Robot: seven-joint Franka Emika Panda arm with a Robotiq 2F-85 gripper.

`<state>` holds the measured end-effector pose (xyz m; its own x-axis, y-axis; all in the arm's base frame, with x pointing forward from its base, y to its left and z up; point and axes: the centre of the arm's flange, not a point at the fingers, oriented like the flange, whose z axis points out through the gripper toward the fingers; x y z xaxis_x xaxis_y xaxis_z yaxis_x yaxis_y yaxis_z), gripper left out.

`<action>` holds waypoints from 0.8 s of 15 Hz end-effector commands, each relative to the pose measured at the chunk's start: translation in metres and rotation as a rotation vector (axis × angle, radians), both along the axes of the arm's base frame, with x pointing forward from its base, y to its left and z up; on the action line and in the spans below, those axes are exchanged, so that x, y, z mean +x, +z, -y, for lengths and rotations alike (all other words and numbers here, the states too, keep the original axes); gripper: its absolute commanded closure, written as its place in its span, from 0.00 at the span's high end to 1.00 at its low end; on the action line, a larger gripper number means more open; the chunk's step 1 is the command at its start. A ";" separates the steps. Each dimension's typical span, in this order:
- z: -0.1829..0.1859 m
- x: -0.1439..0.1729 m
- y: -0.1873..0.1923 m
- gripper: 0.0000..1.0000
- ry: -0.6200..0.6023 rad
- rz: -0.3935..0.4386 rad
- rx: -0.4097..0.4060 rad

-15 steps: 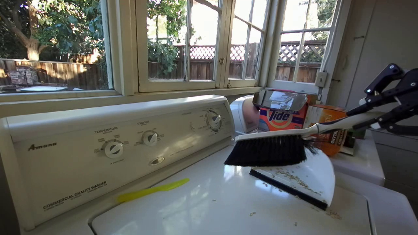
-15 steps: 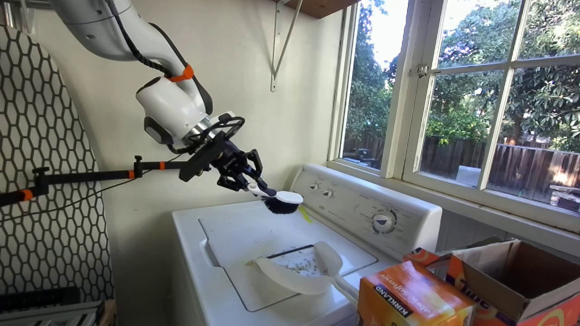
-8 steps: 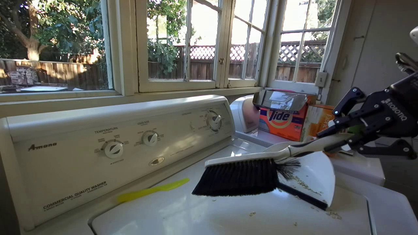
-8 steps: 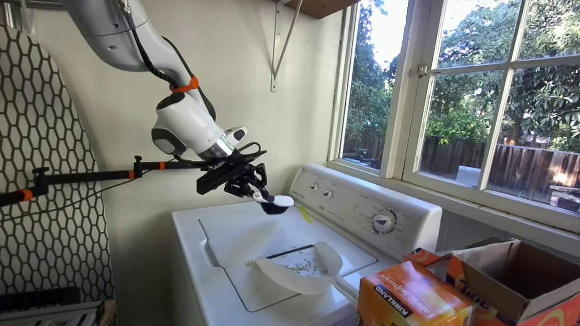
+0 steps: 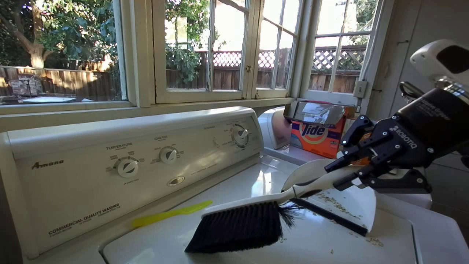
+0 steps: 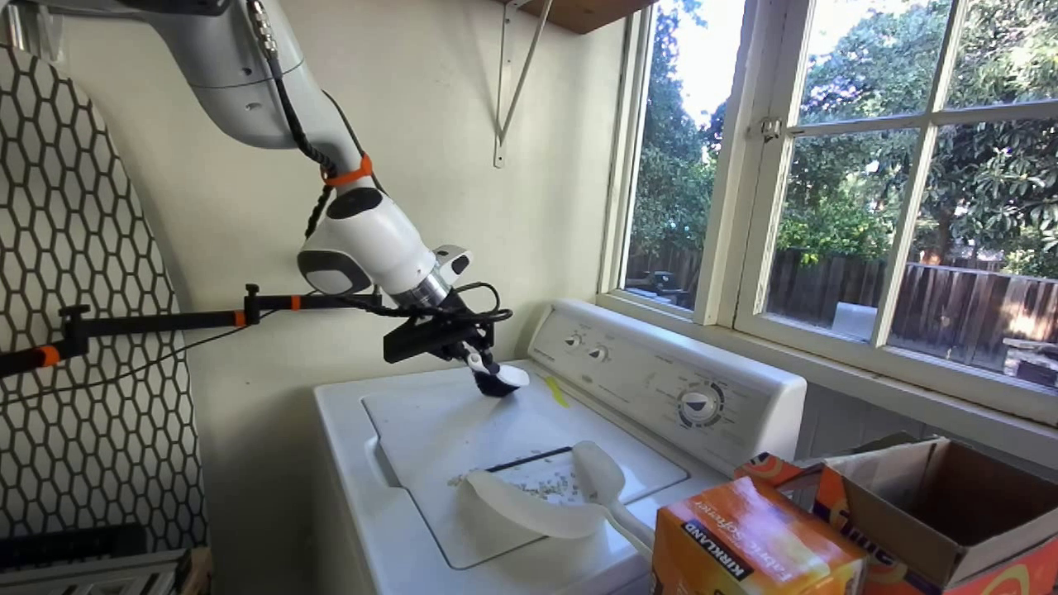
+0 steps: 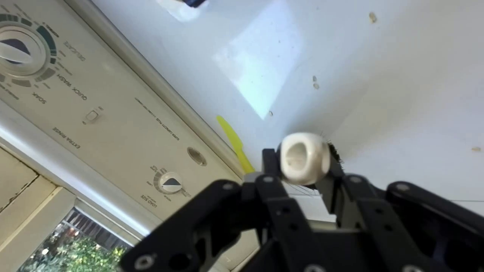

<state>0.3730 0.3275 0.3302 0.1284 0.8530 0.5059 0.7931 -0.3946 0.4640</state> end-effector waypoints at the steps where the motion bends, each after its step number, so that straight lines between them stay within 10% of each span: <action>1: -0.011 0.014 -0.033 0.07 0.038 -0.034 0.075; 12: -0.025 0.043 -0.109 0.07 0.026 -0.269 0.076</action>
<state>0.4108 0.3541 0.2515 0.2269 0.8205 0.5247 0.8787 -0.4049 0.2530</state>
